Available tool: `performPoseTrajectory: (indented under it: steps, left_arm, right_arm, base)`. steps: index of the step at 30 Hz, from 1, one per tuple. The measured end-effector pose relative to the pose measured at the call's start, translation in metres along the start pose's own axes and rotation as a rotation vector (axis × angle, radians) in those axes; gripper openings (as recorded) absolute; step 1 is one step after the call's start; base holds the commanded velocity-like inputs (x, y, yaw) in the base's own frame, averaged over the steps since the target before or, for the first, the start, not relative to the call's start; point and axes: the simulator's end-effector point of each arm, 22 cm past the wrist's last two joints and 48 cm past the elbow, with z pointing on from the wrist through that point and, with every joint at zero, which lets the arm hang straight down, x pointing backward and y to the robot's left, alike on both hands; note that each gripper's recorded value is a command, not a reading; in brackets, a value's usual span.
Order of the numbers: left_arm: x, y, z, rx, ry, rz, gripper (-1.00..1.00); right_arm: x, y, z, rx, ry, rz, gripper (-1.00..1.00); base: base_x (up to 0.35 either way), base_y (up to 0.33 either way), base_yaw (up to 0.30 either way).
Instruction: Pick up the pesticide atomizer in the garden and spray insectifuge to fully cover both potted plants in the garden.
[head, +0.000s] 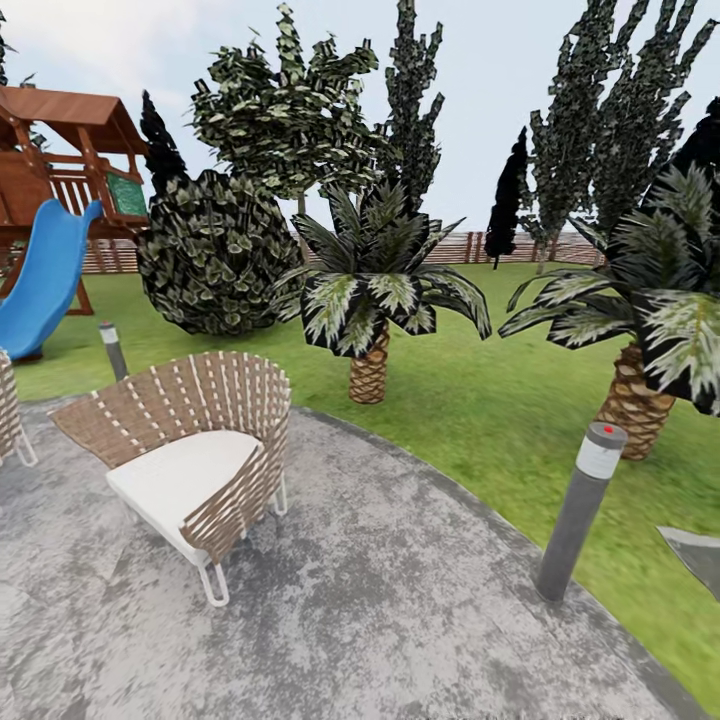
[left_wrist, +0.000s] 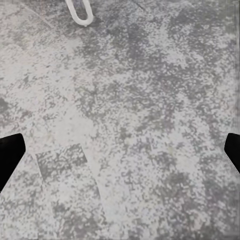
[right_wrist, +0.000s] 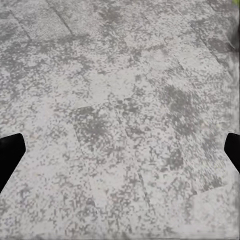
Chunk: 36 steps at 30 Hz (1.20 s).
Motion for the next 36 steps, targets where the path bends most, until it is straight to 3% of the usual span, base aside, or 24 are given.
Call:
performPoseTrajectory:
  steps: [20, 36]
  left_arm:
    - [0.0024, -0.0009, -0.0002, 0.001, 0.006, 0.0, 1.0]
    - [0.0023, -0.0023, 0.0, 0.003, 0.005, 0.0, 1.0]
  right_arm:
    - [0.0022, 0.0, 0.0, 0.0, 0.005, 0.001, 1.0]
    - [0.0023, -0.0001, 0.0001, 0.001, 0.005, 0.001, 1.0]
  base:
    - [0.0, -0.001, -0.29]
    - [-0.137, -0.223, -0.3]
